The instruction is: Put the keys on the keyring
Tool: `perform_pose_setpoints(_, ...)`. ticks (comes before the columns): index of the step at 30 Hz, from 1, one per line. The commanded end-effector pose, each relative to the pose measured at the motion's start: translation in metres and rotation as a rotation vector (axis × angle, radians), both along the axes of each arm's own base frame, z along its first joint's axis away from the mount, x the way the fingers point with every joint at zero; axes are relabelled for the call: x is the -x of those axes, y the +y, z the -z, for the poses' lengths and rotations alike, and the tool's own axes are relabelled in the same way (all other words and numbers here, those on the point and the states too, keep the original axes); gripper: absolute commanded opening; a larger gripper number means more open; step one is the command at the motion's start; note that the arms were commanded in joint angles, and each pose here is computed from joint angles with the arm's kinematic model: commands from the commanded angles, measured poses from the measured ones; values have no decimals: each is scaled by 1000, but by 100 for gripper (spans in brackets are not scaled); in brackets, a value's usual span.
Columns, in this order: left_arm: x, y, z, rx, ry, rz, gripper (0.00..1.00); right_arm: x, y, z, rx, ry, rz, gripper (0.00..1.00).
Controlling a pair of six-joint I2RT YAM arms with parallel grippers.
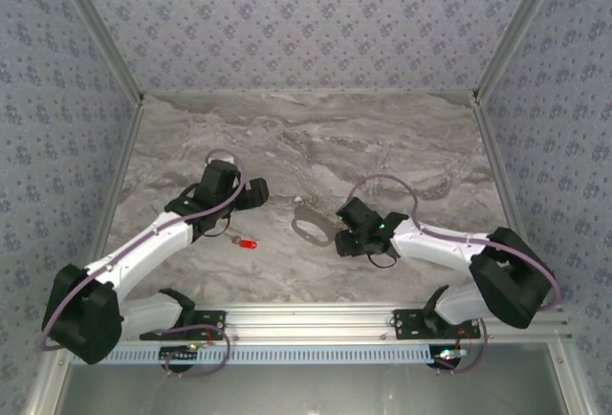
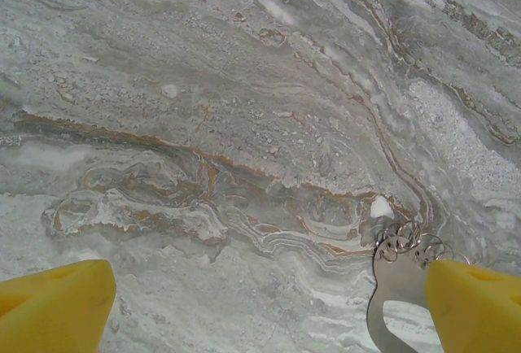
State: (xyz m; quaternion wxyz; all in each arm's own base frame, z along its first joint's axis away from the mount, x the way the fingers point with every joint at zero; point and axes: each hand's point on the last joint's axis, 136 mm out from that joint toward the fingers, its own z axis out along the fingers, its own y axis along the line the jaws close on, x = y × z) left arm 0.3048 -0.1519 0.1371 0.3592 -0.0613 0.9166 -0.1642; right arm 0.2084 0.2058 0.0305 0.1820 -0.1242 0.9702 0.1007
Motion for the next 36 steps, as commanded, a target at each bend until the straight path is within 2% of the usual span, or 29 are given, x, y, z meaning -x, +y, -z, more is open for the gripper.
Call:
perform_pose_setpoints(1, 2, -6, -4, 36, -12, 14, 98, -12, 9, -6, 21, -37, -8, 47)
perform_pose_setpoints(17, 4, -5, -5, 39, -22, 17, 98, -22, 19, 5, 69, -27, -30, 38)
perform_pose_setpoints(36, 7, -3, -3, 51, -20, 8, 98, -14, 22, -26, 37, -86, -54, 38)
